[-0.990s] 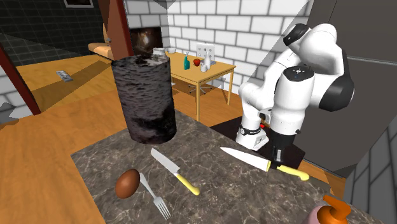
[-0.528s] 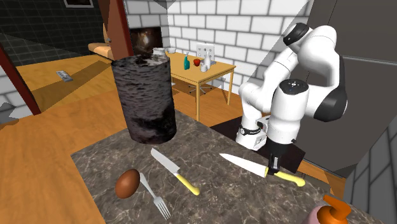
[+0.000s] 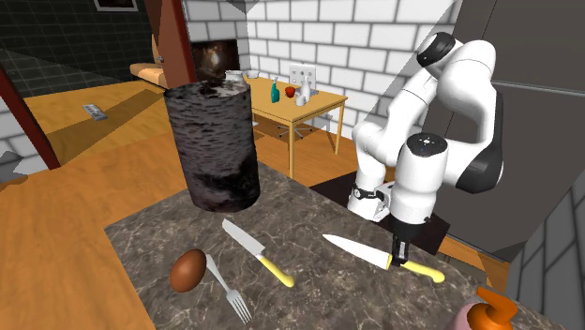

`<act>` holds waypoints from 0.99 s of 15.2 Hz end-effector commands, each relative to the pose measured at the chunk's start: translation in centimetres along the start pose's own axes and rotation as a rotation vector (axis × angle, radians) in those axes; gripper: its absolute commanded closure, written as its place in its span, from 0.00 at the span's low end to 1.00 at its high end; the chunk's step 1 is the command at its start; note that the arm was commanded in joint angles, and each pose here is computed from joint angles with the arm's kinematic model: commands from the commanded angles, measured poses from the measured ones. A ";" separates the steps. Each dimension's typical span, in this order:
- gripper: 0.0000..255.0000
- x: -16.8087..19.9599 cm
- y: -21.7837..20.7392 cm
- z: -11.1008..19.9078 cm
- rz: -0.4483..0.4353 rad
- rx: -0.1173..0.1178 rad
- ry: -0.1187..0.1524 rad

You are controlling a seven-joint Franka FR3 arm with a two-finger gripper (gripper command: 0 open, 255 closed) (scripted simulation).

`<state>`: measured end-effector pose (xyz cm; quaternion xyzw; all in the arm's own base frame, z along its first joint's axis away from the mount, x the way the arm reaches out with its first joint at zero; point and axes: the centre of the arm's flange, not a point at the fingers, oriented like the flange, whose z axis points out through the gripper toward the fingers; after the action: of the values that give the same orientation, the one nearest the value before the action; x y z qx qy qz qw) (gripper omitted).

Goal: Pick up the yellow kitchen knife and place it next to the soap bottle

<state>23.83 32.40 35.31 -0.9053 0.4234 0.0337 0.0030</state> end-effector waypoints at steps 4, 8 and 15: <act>1.00 0.0 0.0 0.1 0.000 0.000 0.000; 0.00 0.0 0.0 0.1 0.000 0.000 0.000; 0.00 0.0 0.0 -4.9 0.000 0.000 0.000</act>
<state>24.06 32.14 38.95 -0.9053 0.4234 0.0333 0.0040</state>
